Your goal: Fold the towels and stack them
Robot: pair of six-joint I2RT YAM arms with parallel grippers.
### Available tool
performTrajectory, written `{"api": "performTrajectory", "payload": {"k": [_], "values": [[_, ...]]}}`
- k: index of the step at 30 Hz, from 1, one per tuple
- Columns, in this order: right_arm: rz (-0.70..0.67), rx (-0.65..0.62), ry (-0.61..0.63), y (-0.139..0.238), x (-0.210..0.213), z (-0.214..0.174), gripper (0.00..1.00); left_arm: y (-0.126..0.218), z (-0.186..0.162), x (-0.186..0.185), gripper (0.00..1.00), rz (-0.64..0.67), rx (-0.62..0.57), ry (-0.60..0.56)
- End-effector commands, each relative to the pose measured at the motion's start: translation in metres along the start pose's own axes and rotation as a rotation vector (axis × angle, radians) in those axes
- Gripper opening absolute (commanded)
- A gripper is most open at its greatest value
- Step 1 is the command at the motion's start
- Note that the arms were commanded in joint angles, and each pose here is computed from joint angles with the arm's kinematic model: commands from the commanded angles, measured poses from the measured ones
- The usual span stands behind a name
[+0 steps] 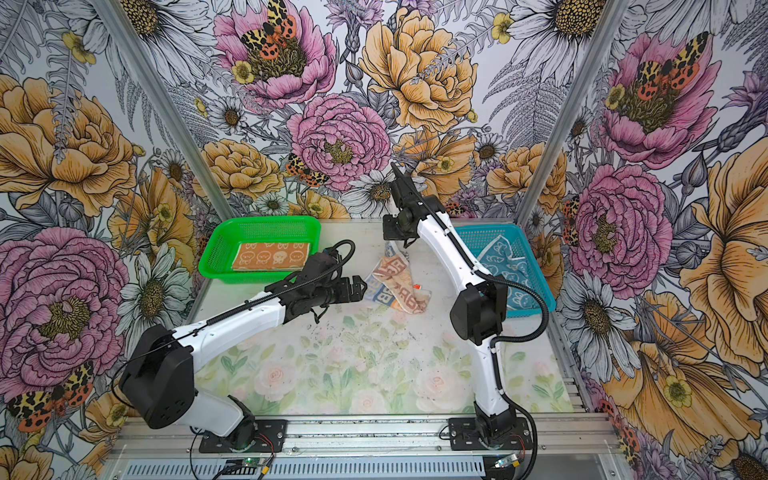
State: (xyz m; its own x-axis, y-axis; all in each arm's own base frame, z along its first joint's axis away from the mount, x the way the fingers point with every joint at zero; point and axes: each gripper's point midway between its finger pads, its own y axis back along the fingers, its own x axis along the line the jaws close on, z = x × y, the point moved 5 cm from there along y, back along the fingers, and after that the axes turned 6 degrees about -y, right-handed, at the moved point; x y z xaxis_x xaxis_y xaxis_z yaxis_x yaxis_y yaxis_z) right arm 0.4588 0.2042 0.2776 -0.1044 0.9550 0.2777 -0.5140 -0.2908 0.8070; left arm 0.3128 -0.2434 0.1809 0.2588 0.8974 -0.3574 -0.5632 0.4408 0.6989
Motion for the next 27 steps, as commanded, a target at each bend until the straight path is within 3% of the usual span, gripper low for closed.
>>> {"api": "performTrajectory", "payload": {"k": [1,9,18,20,22,27], "values": [[-0.019,-0.160,0.013,0.052,-0.011,0.018,0.00,-0.014,0.009,-0.035,0.99,-0.105,-0.006,-0.013],[-0.060,-0.190,-0.111,0.041,-0.079,0.034,0.00,-0.037,-0.013,-0.042,0.99,-0.104,0.080,-0.019],[-0.116,-0.312,-0.126,-0.003,-0.097,0.097,0.00,-0.018,-0.020,-0.039,0.99,-0.087,0.066,-0.009],[-0.095,-0.314,-0.124,-0.017,-0.097,0.104,0.09,-0.012,-0.020,-0.037,0.99,-0.075,0.063,-0.010],[-0.077,-0.297,-0.131,-0.031,-0.098,0.104,0.30,-0.007,-0.020,-0.035,0.99,-0.062,0.060,-0.016],[0.003,-0.256,-0.129,-0.033,-0.086,0.096,0.65,-0.006,-0.018,-0.029,0.99,-0.042,0.061,-0.023]]}}
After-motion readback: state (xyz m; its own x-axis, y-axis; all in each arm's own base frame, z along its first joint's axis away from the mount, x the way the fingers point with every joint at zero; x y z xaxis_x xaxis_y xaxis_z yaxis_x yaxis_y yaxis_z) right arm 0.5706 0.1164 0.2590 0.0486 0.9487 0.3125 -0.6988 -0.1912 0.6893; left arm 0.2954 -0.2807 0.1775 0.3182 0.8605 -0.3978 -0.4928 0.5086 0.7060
